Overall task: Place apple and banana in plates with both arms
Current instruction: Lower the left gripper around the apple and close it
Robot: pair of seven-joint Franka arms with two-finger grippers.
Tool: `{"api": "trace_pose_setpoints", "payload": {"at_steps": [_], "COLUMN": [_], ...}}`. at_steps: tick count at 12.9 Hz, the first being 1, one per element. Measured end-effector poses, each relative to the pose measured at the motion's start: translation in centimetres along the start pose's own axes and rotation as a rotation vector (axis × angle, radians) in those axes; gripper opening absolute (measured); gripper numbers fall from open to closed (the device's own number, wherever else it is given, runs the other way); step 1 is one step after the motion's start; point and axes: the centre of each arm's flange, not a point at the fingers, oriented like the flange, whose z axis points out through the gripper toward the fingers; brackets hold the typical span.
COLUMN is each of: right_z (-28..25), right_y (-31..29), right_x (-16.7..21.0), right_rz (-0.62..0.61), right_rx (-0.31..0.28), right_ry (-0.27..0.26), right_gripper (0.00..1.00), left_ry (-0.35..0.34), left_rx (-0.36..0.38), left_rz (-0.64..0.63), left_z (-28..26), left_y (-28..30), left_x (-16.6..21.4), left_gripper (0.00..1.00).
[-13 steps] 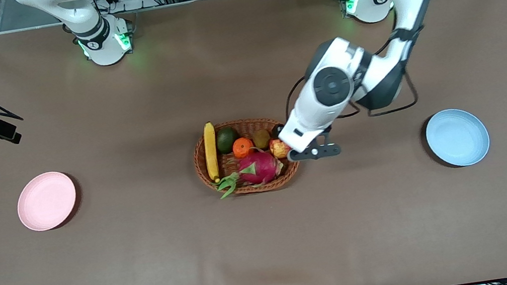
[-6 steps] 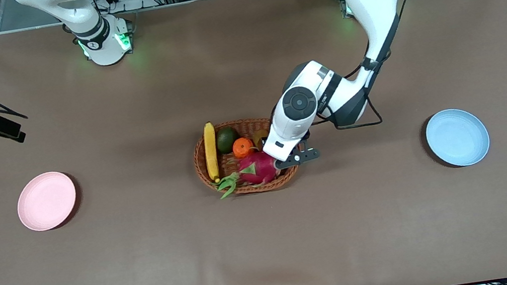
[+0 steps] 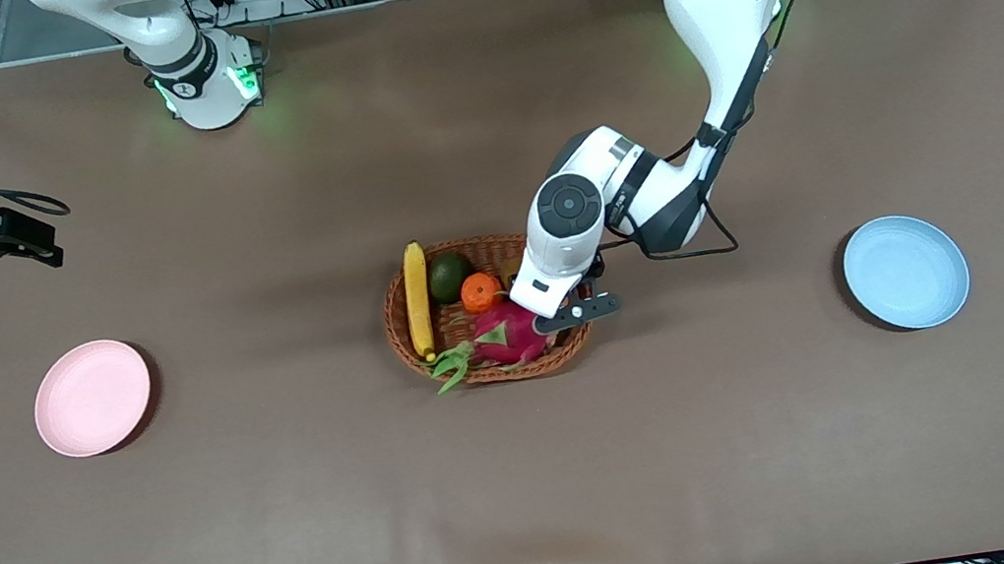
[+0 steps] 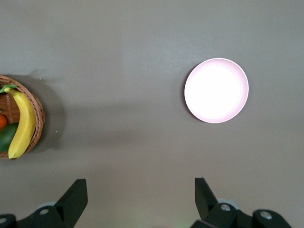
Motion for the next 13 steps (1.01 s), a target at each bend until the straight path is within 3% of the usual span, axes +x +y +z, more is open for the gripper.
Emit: {"api": "trace_pose_setpoints", "payload": {"at_steps": [3,5,9,10,13], "right_z": [0.01,0.02,0.06,0.1,0.21], "right_y": [0.13,0.14,0.15,0.16,0.34], "right_x": [0.0,0.0,-0.01,-0.02,-0.03], "right_rz": [-0.001,-0.001,-0.001,-0.001,0.002], "right_rx": [0.0,0.0,0.0,0.0,0.0], "right_ry": [-0.001,-0.001,-0.003,-0.005,-0.009], "right_gripper": [1.0,1.0,1.0,1.0,1.0], "left_ry": [0.002,0.008,0.006,0.007,0.008], "left_rx": [0.003,0.009,0.011,0.011,0.011], "left_rz": [0.003,0.004,0.006,0.006,0.006], "left_z": [0.21,0.33,0.53,0.49,0.44], "left_y": [0.0,-0.15,-0.13,-0.09,-0.08], "left_x": [0.0,0.18,0.12,0.11,0.13], "left_gripper": [0.77,0.62,0.66,0.61,0.59]}}
